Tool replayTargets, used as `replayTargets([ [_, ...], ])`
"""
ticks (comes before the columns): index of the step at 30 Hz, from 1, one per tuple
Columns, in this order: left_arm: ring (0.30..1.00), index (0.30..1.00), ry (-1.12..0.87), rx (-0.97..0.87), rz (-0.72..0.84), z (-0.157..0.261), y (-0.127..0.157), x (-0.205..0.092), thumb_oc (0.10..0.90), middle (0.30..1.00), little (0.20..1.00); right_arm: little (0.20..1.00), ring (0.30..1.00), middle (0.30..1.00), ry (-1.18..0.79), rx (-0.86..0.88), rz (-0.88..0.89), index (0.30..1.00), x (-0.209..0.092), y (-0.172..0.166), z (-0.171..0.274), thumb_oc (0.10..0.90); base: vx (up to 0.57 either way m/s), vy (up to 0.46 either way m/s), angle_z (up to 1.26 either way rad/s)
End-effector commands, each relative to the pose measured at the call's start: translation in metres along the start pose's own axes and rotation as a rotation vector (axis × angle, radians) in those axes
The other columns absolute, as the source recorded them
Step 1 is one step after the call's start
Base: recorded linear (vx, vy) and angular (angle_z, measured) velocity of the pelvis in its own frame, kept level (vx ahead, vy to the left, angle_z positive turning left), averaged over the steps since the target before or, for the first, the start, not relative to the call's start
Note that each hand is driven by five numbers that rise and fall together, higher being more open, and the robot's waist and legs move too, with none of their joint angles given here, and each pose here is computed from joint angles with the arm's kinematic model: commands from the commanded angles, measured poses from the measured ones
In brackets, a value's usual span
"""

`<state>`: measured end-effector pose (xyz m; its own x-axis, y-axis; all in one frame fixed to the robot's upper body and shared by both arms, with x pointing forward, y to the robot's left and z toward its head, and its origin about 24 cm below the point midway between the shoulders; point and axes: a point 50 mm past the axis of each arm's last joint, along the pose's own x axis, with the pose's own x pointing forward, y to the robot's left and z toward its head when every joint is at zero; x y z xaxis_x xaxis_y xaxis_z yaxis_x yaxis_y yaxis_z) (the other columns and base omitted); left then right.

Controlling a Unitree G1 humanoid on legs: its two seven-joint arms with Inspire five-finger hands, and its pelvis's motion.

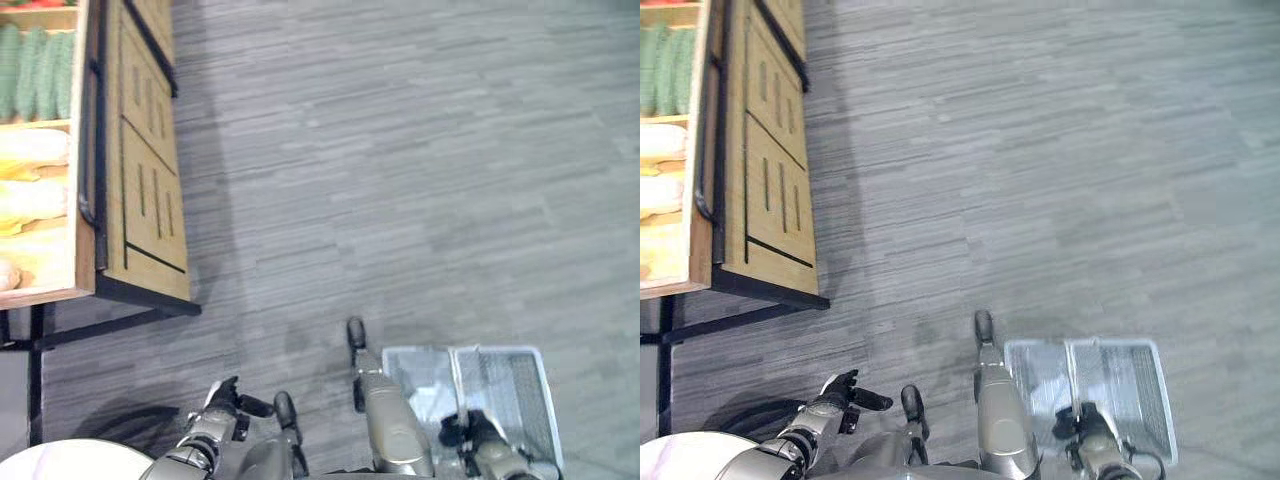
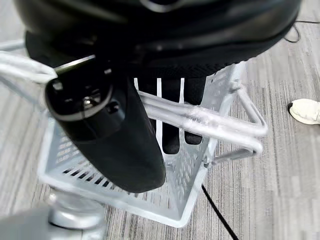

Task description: Get the vegetables into the basket

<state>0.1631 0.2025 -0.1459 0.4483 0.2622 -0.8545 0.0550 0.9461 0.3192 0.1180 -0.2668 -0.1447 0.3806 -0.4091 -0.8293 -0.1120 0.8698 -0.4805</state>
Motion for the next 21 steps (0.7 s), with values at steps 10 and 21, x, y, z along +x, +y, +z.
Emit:
replayTargets([
  [10,1.000,1.000,0.027,0.003,0.057,-0.010,0.016,0.001,0.900,1.000,1.000,0.300,0.300,0.300,-0.085,0.011,-0.065,0.300,0.003,-0.022,0.018,0.400,0.15,-0.166,0.18],
  [21,1.000,1.000,0.058,-0.053,0.080,-0.019,0.022,0.000,0.900,1.000,1.000,0.300,0.300,0.300,-0.039,-0.032,-0.062,0.300,0.003,-0.023,0.005,0.400,0.17,-0.167,-0.10],
])
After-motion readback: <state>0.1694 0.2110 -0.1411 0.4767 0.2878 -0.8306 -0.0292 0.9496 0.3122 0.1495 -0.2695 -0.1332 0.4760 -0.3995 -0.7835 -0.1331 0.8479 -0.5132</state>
